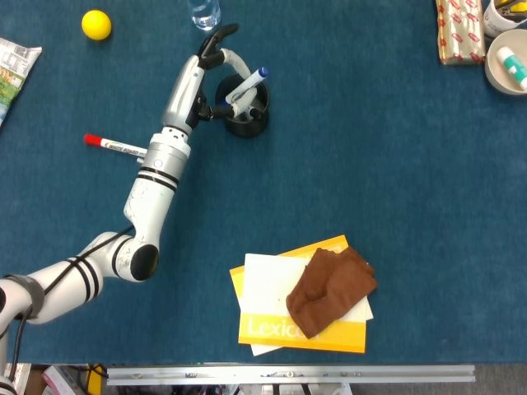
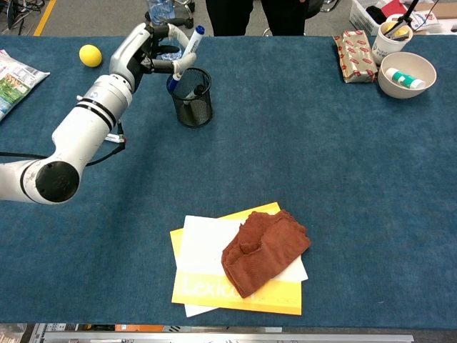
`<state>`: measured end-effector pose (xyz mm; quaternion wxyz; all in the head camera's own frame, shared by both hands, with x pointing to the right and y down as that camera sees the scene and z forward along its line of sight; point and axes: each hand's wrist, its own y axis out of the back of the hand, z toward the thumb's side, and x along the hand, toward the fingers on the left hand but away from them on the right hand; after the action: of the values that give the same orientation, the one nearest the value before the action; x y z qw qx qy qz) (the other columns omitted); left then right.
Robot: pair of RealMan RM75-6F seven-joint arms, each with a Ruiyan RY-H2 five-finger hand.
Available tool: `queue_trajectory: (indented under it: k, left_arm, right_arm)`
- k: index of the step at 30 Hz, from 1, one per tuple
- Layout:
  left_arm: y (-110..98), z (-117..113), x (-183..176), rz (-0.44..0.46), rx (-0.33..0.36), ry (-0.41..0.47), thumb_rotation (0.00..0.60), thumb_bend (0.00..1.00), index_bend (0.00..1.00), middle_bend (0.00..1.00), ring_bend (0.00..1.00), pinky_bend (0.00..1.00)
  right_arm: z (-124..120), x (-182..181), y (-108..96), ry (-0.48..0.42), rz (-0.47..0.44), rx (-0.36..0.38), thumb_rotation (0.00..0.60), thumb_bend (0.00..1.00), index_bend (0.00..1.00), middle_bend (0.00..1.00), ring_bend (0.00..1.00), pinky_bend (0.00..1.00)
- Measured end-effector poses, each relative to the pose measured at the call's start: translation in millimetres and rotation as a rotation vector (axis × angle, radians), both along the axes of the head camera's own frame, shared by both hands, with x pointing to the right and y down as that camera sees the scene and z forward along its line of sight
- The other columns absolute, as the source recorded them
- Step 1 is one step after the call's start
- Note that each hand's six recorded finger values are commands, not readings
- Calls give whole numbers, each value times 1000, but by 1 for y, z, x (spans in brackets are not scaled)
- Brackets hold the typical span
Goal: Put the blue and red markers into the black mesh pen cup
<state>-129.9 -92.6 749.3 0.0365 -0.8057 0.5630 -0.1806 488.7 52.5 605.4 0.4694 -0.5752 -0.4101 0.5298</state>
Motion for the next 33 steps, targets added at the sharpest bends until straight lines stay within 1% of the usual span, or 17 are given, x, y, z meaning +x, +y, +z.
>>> queue_trajectory:
  k: [8, 10, 12, 13, 15, 17, 18, 19, 22, 24, 29, 31, 33]
  left_arm:
    - [5, 7, 5, 13, -19, -3, 600, 343, 654, 108, 53, 155]
    - [6, 9, 7, 19, -25, -3, 600, 343, 633, 108, 53, 155]
    - [8, 10, 9, 26, -28, -1, 600, 342, 540, 108, 53, 155]
    - [8, 10, 9, 29, -28, -2, 600, 342, 478, 107, 53, 155]
    - [9, 11, 10, 35, -27, -2, 600, 341, 321, 93, 52, 155]
    - [9, 11, 11, 40, -25, 0, 600, 310, 217, 78, 51, 155]
    - [9, 10, 11, 42, -23, 0, 600, 275, 166, 70, 50, 155]
    - [9, 10, 11, 43, -19, 1, 600, 233, 126, 63, 50, 155]
    - [8, 8, 11, 42, -6, -1, 600, 158, 61, 52, 50, 155]
    - [8, 7, 11, 40, -1, -2, 600, 140, 49, 52, 50, 155]
    - [9, 2, 12, 44, 5, 7, 600, 139, 54, 52, 50, 155]
    - [10, -2, 13, 52, 13, 5, 600, 140, 84, 53, 50, 155]
    - [10, -4, 12, 60, 29, -16, 600, 140, 128, 54, 50, 155]
  right_arm:
    - [-2, 0, 0, -2, -1, 4, 600, 0, 277, 278, 293, 426]
    - [-2, 0, 0, -2, -1, 4, 600, 0, 277, 278, 293, 426]
    - [-2, 0, 0, -2, -1, 4, 600, 0, 277, 278, 293, 426]
    - [-2, 0, 0, -3, -1, 3, 600, 0, 277, 278, 293, 426]
    - [-2, 0, 0, -3, -1, 3, 600, 0, 277, 278, 293, 426]
    - [-2, 0, 0, -3, -1, 3, 600, 0, 277, 278, 293, 426]
    - [-2, 0, 0, -3, -1, 3, 600, 0, 277, 278, 293, 426]
    - [-2, 0, 0, -3, -1, 3, 600, 0, 277, 278, 293, 426]
    - [-1, 0, 0, -3, -1, 2, 600, 0, 277, 278, 293, 426]
    - [-1, 0, 0, -3, -2, 2, 600, 0, 277, 278, 293, 426]
    - [-2, 0, 0, -5, -1, 4, 600, 0, 277, 278, 293, 426]
    - [-3, 0, 0, -5, -1, 6, 600, 0, 276, 278, 293, 426]
    - [-3, 0, 0, -6, -2, 9, 600, 0, 277, 278, 293, 426]
